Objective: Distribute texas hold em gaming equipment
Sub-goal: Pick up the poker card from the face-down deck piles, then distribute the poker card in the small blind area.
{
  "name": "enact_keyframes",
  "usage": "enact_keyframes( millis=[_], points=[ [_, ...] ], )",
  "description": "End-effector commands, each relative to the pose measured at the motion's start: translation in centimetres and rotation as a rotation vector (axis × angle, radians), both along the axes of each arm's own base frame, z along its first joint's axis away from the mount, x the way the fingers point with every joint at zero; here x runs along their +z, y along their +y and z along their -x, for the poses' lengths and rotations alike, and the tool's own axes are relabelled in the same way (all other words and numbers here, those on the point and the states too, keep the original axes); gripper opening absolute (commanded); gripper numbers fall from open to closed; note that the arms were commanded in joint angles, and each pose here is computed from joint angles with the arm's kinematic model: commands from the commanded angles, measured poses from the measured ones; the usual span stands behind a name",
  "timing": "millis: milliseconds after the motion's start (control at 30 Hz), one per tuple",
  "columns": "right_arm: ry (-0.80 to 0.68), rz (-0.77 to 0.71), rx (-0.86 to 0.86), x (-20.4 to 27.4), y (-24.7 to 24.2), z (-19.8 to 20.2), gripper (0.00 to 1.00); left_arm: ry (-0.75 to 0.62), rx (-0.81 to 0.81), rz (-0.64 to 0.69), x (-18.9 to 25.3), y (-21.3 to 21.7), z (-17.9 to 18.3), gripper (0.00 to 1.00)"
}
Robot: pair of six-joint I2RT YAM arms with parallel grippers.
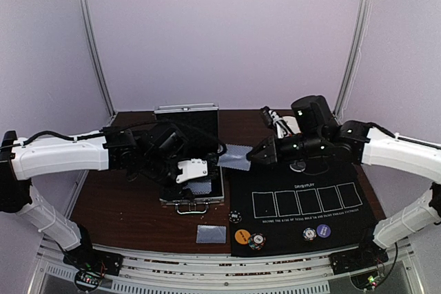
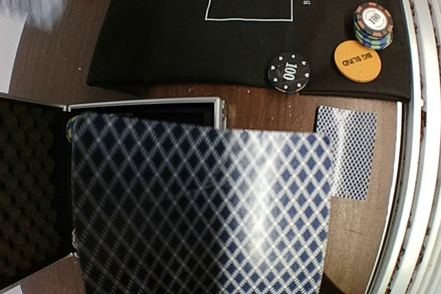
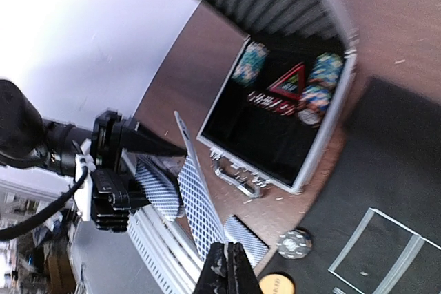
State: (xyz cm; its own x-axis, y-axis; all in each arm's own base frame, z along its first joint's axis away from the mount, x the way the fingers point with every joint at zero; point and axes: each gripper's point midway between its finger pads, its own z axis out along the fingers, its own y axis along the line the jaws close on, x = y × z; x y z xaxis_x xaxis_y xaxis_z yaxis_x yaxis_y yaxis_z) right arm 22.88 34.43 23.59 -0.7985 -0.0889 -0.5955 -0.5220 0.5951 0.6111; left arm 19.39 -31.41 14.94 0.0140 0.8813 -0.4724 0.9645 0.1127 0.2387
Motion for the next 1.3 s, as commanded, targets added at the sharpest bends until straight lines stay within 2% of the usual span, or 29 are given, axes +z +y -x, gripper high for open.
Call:
enact_keyframes(
  millis=[0, 133, 267, 400, 500, 633, 767, 933, 1033, 1133, 1267],
  points=[
    [0.018, 0.14, -0.202, -0.5, -7.5, -0.6, 0.0, -0.024, 0.018, 0.061, 1.0, -0.6, -0.7, 0.52],
    [0.067, 0.29, -0.332, -1.8, -13.7, -0.6, 0.0, -0.024, 0.023, 0.067, 1.1, -0.6, -0.8, 0.52],
    [0.027, 0.431, -0.356, -1.5, -17.1, -1.8, 0.0, -0.025, 0.021, 0.079, 1.2, -0.6, -0.8, 0.52],
    [-0.043, 0.616, -0.21, -1.0, -17.9, -2.3, 0.0, -0.027, 0.015, 0.082, 1.3, -0.4, -0.6, 0.52],
    [-0.059, 0.699, -0.035, -1.3, -17.5, -1.6, 0.0, -0.035, 0.01, 0.086, 1.5, -0.2, -0.5, 0.52],
    [-0.199, 0.794, 0.119, -0.7, -18.4, -1.2, 0.0, -0.044, -0.001, 0.102, 1.8, -0.1, -0.3, 0.52],
    [-0.285, 0.891, 0.386, -1.3, -18.9, 0.3, 0.0, -0.039, -0.009, 0.104, 1.8, 0.0, -0.1, 0.52],
    [-0.222, 0.946, 0.805, -5.0, -18.3, 5.9, 0.0, -0.035, -0.012, 0.103, 1.5, 0.1, 0.1, 0.52],
    [-0.176, 1.042, 0.888, -7.0, -18.9, 7.1, 0.0, -0.033, -0.012, 0.103, 1.4, 0.1, 0.2, 0.52],
    [-0.179, 1.039, 0.956, -7.6, -18.1, 8.4, 0.0, -0.029, -0.013, 0.1, 1.3, 0.1, 0.2, 0.52],
    [-0.209, 1.105, 0.953, -7.6, -18.8, 8.2, 0.0, -0.028, -0.011, 0.095, 1.2, 0.0, 0.1, 0.52]
  ],
)
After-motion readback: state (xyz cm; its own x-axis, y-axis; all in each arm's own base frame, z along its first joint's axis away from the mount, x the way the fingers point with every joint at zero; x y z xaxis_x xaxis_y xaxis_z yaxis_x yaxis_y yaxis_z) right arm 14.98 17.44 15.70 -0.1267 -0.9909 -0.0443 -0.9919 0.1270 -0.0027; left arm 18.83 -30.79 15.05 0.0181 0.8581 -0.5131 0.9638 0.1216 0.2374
